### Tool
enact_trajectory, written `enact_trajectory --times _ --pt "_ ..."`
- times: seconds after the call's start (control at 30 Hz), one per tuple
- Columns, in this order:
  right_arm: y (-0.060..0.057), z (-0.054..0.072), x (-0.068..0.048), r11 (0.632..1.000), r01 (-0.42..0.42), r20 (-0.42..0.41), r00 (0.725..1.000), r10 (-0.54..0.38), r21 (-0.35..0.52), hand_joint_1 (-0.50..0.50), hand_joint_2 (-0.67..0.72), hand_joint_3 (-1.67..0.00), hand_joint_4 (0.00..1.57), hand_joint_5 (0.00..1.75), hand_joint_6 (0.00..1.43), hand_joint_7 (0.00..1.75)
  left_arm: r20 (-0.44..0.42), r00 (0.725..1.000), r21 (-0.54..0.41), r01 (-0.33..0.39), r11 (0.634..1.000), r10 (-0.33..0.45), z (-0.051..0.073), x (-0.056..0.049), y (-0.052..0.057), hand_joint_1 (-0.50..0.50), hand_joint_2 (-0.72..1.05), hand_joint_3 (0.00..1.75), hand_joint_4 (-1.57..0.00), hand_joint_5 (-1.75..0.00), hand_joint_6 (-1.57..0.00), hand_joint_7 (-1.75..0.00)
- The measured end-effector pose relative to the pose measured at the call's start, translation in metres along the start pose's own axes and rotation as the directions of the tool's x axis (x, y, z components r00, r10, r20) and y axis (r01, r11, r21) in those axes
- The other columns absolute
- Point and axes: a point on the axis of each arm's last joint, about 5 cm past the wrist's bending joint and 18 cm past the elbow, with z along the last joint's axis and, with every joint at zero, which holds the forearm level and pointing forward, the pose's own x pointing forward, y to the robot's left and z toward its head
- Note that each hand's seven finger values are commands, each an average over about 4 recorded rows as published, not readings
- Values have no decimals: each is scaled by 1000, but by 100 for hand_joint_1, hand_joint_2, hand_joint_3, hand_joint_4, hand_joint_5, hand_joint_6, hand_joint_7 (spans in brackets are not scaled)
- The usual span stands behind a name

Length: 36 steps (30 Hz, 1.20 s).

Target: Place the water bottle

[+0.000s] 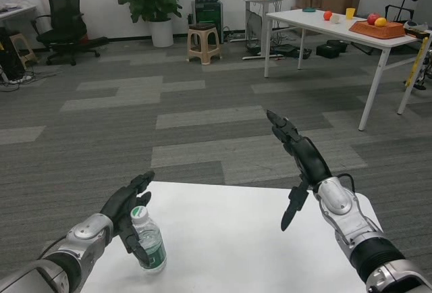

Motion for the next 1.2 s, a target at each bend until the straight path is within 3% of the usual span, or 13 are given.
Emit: enact_trajectory --times 0.23,0.53,0.87,0.97,1.2 --pt "0 0 0 1000 0 -1 1000 0 0 -46 66 0 0 0 0 0 42 999 -98 30 995 -26 -5 -7 4 -50 -55 9 0 0 0 0" --pt "0 0 1 1000 0 -3 1000 0 1 -46 66 0 0 0 0 0 115 993 -152 6 988 12 0 -14 16 -50 -55 9 0 0 0 0" --pt "0 -1 2 1000 1 -13 1000 -1 -1 -46 66 0 0 0 0 0 170 984 -209 -24 978 60 2 -29 37 -50 -46 4 0 0 0 0" --pt "0 -1 3 1000 0 -13 1000 0 -1 -46 66 0 0 0 0 0 208 974 -231 -36 972 85 5 -33 40 -50 -46 9 0 0 0 0" --pt "0 -1 4 1000 -1 -11 1000 1 -2 -46 66 0 0 0 0 0 354 928 -237 -30 971 115 24 -40 45 -50 -55 9 0 0 0 0"
